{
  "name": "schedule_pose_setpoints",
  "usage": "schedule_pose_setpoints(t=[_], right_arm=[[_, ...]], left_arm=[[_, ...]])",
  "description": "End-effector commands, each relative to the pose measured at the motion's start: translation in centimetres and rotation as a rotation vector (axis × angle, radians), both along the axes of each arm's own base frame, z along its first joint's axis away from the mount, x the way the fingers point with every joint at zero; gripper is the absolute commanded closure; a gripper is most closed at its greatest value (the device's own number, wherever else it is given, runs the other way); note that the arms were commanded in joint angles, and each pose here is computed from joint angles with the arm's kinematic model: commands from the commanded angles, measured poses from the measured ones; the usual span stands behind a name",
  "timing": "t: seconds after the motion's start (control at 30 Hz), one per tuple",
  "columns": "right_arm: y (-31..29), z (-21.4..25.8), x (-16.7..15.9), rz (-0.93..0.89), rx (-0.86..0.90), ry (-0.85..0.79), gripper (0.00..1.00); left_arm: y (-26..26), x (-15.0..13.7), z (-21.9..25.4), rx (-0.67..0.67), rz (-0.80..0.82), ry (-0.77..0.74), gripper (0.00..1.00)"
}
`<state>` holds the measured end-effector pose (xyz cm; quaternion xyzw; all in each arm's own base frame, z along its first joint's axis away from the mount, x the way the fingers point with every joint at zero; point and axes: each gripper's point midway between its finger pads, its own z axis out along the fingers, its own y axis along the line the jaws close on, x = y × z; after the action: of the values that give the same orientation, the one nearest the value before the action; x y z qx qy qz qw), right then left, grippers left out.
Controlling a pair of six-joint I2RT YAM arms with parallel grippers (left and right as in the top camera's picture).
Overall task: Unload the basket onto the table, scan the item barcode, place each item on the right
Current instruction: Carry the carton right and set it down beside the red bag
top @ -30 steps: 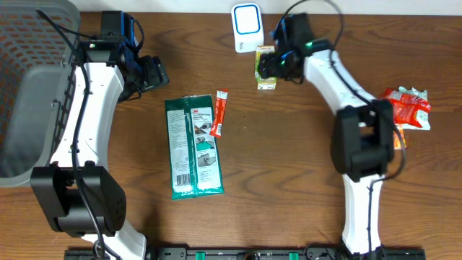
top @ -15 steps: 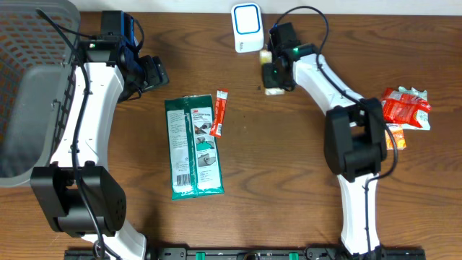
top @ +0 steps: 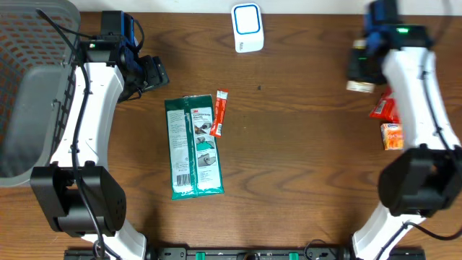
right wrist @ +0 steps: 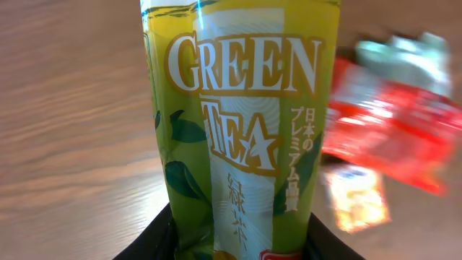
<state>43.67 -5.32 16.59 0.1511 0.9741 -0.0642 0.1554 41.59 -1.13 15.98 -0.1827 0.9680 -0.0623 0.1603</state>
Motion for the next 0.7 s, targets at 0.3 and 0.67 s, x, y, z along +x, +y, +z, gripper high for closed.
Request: schedule_pose_setpoints(t=[0.3, 0.67], right_arm=[[-11.4, -9.1, -6.1, -0.260, 0.000, 0.151, 0.32], [-10.8, -7.8, -5.4, -0.249, 0.157, 0.090, 0.09]], left_arm=[[0.3, -0.1, 0.0, 0.010, 0.012, 0.004, 0.14], [0.3, -0.1, -0.1, 0.010, 0.012, 0.005, 0.14]])
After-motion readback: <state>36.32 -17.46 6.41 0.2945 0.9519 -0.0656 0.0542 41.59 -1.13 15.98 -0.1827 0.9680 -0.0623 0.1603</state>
